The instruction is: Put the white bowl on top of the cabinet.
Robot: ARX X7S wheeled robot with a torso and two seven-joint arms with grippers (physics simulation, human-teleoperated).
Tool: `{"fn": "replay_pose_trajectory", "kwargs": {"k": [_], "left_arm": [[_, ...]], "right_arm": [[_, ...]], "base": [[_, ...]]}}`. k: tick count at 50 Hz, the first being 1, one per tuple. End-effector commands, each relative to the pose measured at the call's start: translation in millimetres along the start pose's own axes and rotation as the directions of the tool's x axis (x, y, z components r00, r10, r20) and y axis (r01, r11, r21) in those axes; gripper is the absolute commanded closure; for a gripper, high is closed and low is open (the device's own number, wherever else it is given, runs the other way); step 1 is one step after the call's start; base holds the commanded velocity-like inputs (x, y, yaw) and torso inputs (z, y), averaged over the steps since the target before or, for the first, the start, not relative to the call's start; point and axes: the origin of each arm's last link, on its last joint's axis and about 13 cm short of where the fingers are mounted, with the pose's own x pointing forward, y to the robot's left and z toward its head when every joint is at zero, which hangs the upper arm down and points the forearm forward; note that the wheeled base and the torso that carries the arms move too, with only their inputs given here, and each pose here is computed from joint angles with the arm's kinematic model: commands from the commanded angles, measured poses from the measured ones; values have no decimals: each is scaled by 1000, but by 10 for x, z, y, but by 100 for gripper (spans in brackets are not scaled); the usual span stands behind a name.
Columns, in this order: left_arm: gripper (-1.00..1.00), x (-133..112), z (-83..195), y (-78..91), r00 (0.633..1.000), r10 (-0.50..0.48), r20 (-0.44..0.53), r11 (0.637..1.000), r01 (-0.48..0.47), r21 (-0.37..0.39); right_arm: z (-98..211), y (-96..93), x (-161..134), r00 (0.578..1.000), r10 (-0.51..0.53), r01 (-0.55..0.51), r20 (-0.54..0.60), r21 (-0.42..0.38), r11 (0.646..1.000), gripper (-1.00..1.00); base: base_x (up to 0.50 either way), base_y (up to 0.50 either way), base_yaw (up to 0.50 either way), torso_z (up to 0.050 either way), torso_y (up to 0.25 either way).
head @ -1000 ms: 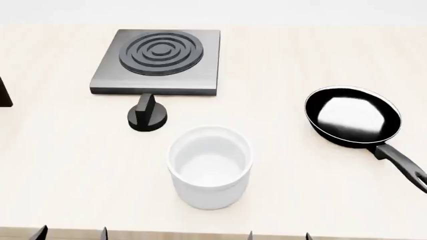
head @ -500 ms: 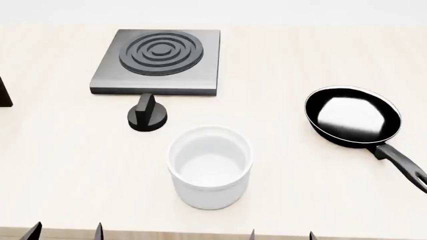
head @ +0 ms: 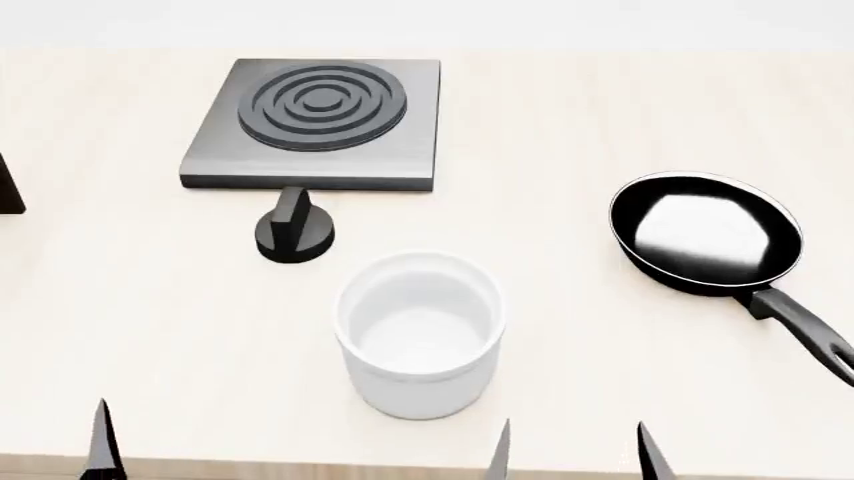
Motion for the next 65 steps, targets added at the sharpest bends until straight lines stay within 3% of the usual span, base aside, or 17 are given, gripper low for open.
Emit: {"fn": "replay_pose_trajectory", "kwargs": {"k": [1,12,20,34,37,39,41,44,48,49,52,65], "left_arm": [[-100,-107,255,290,983,168,71,985,-170,37],[-100,-217,264,519,955,288,64,956,-291,43],[-100,-431,301,821,904,422,64,904,-425,40],[-100,-675,382,1063,828,553,95,828,-559,51],[-100,-735,398,1120,782,616,97,782,-621,48],[-100,-772,391,1163,709,699,97,703,-706,93],[-100,-813,409,1193,672,733,108,670,-740,58],[-100,-922,455,1261,549,825,134,546,-836,58],[-100,-998,459,1306,478,871,117,481,-877,4],[-100,-998,459,1306,478,871,117,480,-877,4],[-100,-1073,468,1345,416,903,112,423,-905,-46],[-100,-1033,458,1325,434,894,109,441,-896,-52]], "right_arm": [[132,14,-43,999,5,-6,39,9,1000,-100],[147,25,-49,999,9,-9,41,14,1000,-100],[141,27,-46,999,10,-10,39,20,1000,-100],[137,-8,-39,999,-27,26,33,25,999,-100],[139,-13,-38,999,-33,32,31,30,999,-100],[130,-21,-36,999,-43,42,25,36,998,-100],[126,-24,-32,999,-49,49,19,38,998,-100],[138,-29,-32,998,-56,55,22,45,997,-100],[152,-32,-34,998,-63,62,26,52,997,-100],[152,-32,-34,998,-63,62,26,52,997,-100],[192,-35,-45,997,-68,66,36,52,996,-100],[525,-68,-126,989,-106,105,103,18,994,-100]], "base": [[0,0,0,0,0],[0,0,0,0,0],[0,0,0,0,0],[0,0,0,0,0],[0,0,0,0,0],[0,0,0,0,0],[0,0,0,0,0],[0,0,0,0,0],[0,0,0,0,0],[0,0,0,0,0],[0,0,0,0,0],[0,0,0,0,0]]}}
